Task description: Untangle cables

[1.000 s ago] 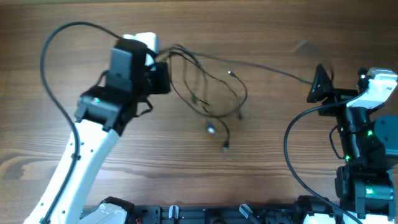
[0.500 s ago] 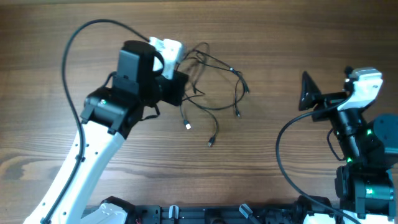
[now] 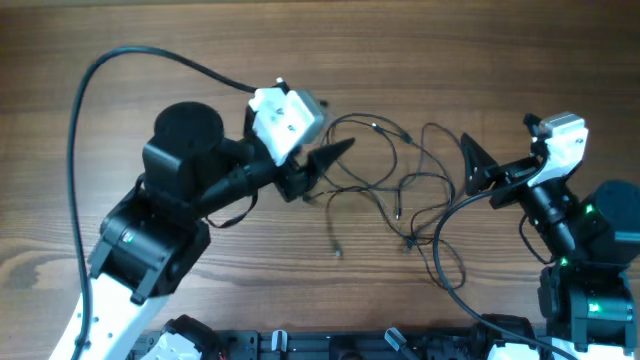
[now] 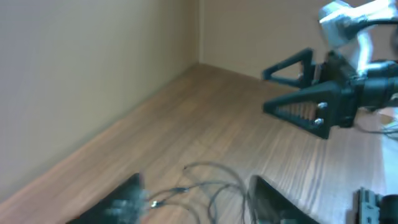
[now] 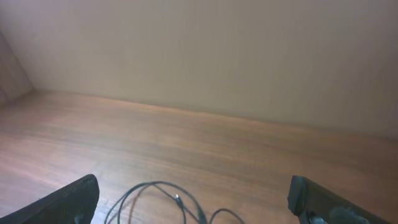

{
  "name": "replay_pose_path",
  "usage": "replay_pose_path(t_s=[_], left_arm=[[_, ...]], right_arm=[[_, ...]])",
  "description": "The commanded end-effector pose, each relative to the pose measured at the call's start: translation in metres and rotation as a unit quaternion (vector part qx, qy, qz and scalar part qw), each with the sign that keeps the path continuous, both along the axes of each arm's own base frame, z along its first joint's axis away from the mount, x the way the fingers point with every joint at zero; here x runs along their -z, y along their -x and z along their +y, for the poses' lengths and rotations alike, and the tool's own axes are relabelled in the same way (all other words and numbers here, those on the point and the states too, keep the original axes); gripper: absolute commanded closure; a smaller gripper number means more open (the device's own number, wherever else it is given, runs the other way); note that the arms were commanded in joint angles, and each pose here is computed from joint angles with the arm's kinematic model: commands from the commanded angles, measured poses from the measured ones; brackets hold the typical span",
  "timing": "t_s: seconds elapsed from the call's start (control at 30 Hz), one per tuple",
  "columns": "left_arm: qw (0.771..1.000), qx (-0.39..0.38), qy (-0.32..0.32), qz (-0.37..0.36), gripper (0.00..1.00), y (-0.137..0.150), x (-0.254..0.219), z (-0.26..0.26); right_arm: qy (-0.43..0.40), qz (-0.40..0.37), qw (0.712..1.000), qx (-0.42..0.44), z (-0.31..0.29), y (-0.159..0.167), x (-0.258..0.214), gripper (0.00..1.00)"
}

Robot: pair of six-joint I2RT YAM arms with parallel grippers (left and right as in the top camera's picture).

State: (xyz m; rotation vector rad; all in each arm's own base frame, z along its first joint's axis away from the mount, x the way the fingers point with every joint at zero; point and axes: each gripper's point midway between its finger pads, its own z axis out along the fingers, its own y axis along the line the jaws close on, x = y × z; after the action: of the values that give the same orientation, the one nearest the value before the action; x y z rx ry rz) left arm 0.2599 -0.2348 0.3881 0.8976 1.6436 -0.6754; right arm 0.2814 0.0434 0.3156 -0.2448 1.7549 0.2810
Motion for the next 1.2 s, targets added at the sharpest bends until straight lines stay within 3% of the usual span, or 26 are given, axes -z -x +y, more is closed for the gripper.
replay_pose_path(t_s=[0.0, 0.1, 0.27, 0.37, 0.57, 0.7, 0.8, 1.0, 1.1, 1.17], left_arm=[[0.996, -0.076, -0.029, 0.039, 0.00, -0.016, 0.021, 0.018], [0.988, -0.104, -0.054, 0.096, 0.00, -0.020, 0.050, 0.024], [0.938, -0.278, -0.018, 0.204, 0.00, -0.054, 0.083, 0.054], [0.930, -0.289, -0.008, 0.226, 0.00, -0.059, 0.091, 0.052], [0.927, -0.290, -0.019, 0.236, 0.00, -0.061, 0.101, 0.051], [0.927, -0.290, -0.021, 0.238, 0.00, -0.061, 0.102, 0.051], [0.927, -0.290, -0.021, 0.238, 0.00, -0.061, 0.102, 0.051], [0.927, -0.290, -0.021, 0.238, 0.00, -0.061, 0.102, 0.051], [0.927, -0.290, -0.021, 0.238, 0.00, -0.061, 0.102, 0.051], [0.927, -0.290, -0.021, 0.238, 0.00, -0.061, 0.102, 0.051]], right_arm=[[-0.002, 0.021, 1.000, -0.009, 0.003, 0.004, 0.007, 0.00], [-0.018, 0.061, 0.998, -0.011, 0.005, 0.010, 0.023, 0.00], [-0.082, 0.146, 0.986, 0.009, 0.006, 0.020, 0.050, 0.00], [-0.119, 0.207, 0.971, 0.029, 0.004, 0.011, 0.073, 0.00], [-0.198, 0.372, 0.904, 0.078, 0.002, -0.025, 0.156, 0.00], [-0.225, 0.417, 0.880, 0.013, 0.022, -0.054, 0.199, 0.00], [-0.225, 0.455, 0.861, 0.009, 0.030, -0.065, 0.239, 0.00], [-0.204, 0.482, 0.852, -0.023, 0.059, -0.067, 0.274, 0.01], [-0.172, 0.471, 0.865, -0.001, 0.059, -0.073, 0.279, 0.14], [-0.150, 0.463, 0.873, 0.028, 0.049, -0.077, 0.284, 0.15]])
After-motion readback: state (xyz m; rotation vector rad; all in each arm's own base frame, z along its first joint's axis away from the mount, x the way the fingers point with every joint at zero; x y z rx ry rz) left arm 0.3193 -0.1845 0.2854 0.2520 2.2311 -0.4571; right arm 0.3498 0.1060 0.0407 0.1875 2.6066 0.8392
